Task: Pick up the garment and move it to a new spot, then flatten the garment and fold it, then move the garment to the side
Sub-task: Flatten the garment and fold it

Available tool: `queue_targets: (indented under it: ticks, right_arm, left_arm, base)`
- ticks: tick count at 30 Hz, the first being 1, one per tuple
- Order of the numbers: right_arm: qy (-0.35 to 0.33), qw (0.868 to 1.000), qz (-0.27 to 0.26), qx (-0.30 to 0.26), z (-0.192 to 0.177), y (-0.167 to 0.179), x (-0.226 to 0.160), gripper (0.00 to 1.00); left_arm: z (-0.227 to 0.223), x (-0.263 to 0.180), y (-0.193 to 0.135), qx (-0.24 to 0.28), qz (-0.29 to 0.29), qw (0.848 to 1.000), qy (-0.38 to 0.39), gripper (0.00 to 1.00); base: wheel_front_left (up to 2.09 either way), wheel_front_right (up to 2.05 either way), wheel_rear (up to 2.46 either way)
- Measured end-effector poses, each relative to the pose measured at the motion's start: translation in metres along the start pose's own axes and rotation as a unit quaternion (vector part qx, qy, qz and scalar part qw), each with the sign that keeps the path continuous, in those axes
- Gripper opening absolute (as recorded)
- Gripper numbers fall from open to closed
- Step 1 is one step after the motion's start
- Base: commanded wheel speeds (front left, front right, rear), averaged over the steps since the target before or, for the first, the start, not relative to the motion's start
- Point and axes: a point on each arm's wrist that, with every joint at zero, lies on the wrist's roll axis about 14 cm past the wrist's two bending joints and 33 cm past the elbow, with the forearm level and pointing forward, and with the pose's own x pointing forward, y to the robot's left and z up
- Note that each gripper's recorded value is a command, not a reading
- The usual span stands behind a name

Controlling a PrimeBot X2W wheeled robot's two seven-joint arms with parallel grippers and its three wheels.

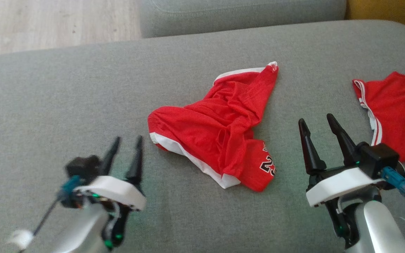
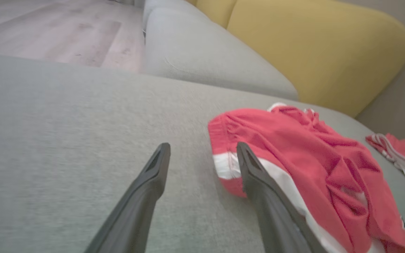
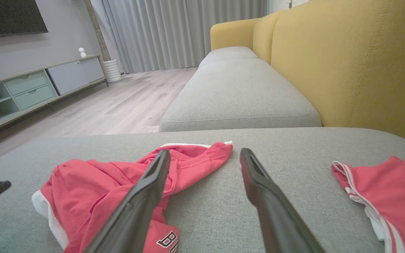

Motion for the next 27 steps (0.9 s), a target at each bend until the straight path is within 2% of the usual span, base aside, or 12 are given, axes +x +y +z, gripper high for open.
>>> queue_targets:
  ticks: [3,8,13,17,22,27]
  right_arm:
    - [-0.009,1.0,0.003,-0.001,0.007,0.003,-0.002,1.0]
    - [-0.005,1.0,0.007,0.0,0.004,0.007,-0.008,1.0]
    - [0.019,1.0,0.02,0.005,-0.005,0.017,-0.013,1.0]
    - [0.07,0.997,0.041,0.004,-0.029,0.032,-0.017,1.0]
    - [0.142,0.983,0.118,-0.013,-0.064,0.083,-0.024,1.0]
    - [0.208,0.96,0.166,-0.084,-0.097,0.105,-0.021,1.0]
  left_arm:
    - [0.053,-0.02,0.025,-0.004,0.03,0.996,-0.089,1.0]
    - [0.096,-0.047,0.045,0.018,0.066,0.984,-0.163,1.0]
    - [0.094,-0.074,0.056,0.028,0.094,0.979,-0.177,1.0]
    - [0.09,-0.081,0.057,0.028,0.1,0.979,-0.175,1.0]
    - [0.089,-0.08,0.058,0.026,0.1,0.98,-0.172,1.0]
    - [0.086,-0.08,0.063,0.024,0.106,0.98,-0.166,1.0]
  base:
    - [0.0,0.0,0.0]
    - [0.0,0.0,0.0]
    - [0.0,0.0,0.0]
    - [0.0,0.0,0.0]
    - [0.0,0.0,0.0]
    - [0.0,0.0,0.0]
